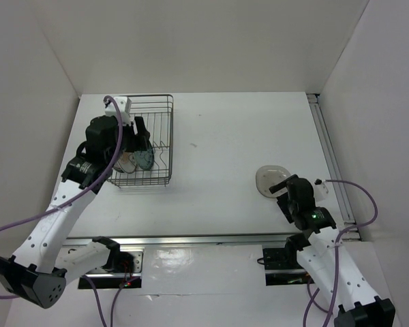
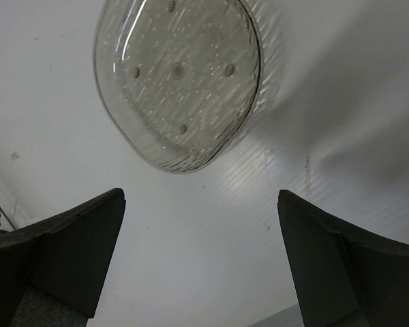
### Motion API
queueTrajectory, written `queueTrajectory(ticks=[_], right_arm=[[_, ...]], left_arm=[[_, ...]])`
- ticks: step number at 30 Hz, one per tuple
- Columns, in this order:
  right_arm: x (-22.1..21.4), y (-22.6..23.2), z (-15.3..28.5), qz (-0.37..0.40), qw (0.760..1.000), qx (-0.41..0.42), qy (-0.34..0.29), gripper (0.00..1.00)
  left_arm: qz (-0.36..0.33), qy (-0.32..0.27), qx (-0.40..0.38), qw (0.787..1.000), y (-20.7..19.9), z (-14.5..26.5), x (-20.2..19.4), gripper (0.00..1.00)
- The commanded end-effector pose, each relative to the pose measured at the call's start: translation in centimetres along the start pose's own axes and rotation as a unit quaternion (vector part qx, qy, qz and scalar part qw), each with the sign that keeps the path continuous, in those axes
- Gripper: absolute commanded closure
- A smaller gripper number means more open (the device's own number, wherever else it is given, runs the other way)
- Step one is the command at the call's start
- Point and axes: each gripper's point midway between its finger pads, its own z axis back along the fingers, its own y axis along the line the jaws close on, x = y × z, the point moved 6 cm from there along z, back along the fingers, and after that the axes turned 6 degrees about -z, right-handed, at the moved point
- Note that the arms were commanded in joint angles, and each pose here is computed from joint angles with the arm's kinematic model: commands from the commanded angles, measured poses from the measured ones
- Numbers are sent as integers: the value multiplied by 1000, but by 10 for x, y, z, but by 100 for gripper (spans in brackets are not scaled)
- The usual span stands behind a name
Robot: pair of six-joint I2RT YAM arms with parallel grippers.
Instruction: Load the plates into the dish rack
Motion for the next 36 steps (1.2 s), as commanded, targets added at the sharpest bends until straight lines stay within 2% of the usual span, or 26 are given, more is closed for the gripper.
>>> queueTrajectory(ticks=[1,6,18,21,22,24,25,28,29,32,33,36], right_arm=[[-4,-9,-5,-36,999,-27,0,0],[4,-2,-16,-38,998,-27,-34,4],[-6,0,-57,-44,995,-83,-33,17],[-8,-1,-61,-35,995,-92,-25,23],[-10,0,-63,-36,995,-91,-20,30],[-12,-5,-66,-31,994,-100,-13,34],[-12,-5,-67,-31,994,-100,-13,40],[-12,-7,-72,-26,993,-113,-3,46],[-14,-7,-74,-23,993,-119,8,52],[-19,-11,-74,-7,992,-125,29,61],[-19,-16,-75,1,991,-131,30,66],[-21,-24,-76,-3,990,-137,41,93]], left_arm=[[14,-31,-13,999,-4,7,22,20],[14,-31,-13,999,-4,7,22,20],[17,-43,9,999,3,15,22,17],[18,-49,22,998,6,18,23,17],[19,-54,26,998,7,19,23,16],[20,-59,25,998,8,22,25,15],[21,-64,25,997,8,23,25,15],[22,-69,31,997,10,26,26,15],[22,-69,31,997,10,26,26,15],[26,-81,55,995,16,33,30,13],[26,-77,60,995,19,31,27,13],[28,-82,60,994,20,33,27,12]])
